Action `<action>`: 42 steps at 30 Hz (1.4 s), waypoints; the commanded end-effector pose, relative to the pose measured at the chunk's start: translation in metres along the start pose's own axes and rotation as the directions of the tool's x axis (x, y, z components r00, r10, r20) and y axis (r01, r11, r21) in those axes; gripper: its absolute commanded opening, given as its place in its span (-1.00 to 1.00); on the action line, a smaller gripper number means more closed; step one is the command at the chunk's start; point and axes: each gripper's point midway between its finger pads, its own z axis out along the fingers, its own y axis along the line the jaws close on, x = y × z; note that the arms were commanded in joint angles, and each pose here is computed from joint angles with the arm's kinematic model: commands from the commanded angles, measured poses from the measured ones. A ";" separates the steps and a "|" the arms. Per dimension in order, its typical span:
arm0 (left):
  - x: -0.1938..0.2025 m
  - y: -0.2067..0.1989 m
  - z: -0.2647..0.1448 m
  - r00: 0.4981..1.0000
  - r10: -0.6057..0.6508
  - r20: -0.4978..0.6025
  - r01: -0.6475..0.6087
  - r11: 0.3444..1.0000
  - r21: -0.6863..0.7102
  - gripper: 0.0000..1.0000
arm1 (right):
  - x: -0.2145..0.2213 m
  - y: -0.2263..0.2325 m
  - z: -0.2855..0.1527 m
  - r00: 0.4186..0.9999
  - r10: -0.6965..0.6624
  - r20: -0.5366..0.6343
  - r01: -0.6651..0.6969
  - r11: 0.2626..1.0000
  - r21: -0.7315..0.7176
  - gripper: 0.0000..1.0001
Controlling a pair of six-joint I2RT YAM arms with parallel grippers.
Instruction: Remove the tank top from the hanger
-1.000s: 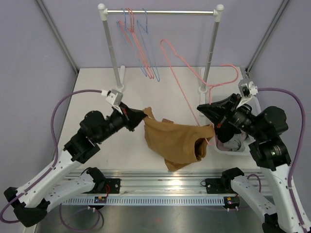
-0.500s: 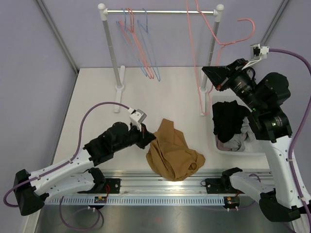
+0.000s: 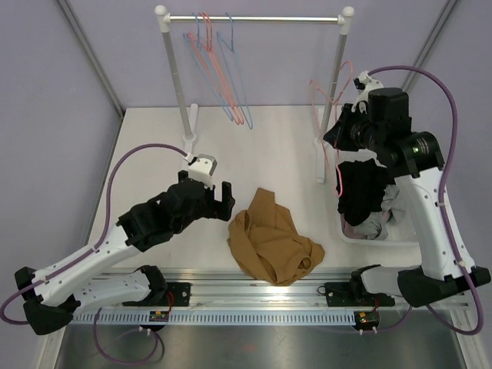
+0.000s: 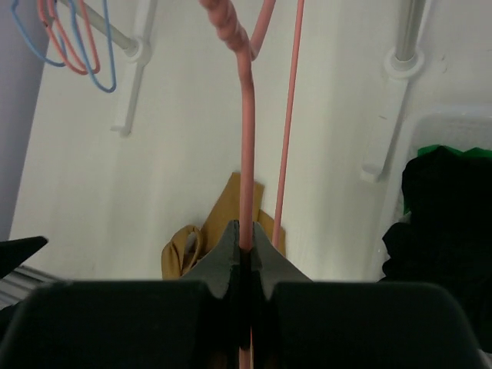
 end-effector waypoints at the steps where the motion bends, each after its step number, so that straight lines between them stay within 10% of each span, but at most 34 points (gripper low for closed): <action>1: -0.004 0.027 -0.023 1.000 0.011 -0.012 -0.012 0.993 -0.115 0.98 | -0.043 -0.001 0.008 0.995 -0.064 0.080 0.059 0.996 0.059 -1.00; 16: 0.013 0.032 -0.045 0.997 0.074 -0.005 -0.074 0.997 -0.018 0.98 | -0.147 -0.012 0.106 0.967 -0.169 0.192 0.141 0.978 0.151 -1.00; 34: 0.023 0.022 -0.035 0.997 0.067 -0.048 -0.066 0.998 0.013 0.98 | -0.136 -0.034 0.162 0.980 -0.150 0.130 0.136 0.984 0.113 -0.99; 37: 0.021 0.011 -0.028 0.997 0.044 -0.060 -0.042 0.998 0.038 0.98 | -0.138 -0.037 0.151 0.980 -0.144 0.140 0.126 0.983 0.135 -0.20; 42: 0.029 -0.015 -0.012 0.995 0.024 -0.095 -0.015 0.996 0.089 0.98 | -0.141 -0.031 0.114 0.977 -0.145 0.159 0.123 0.982 0.140 0.40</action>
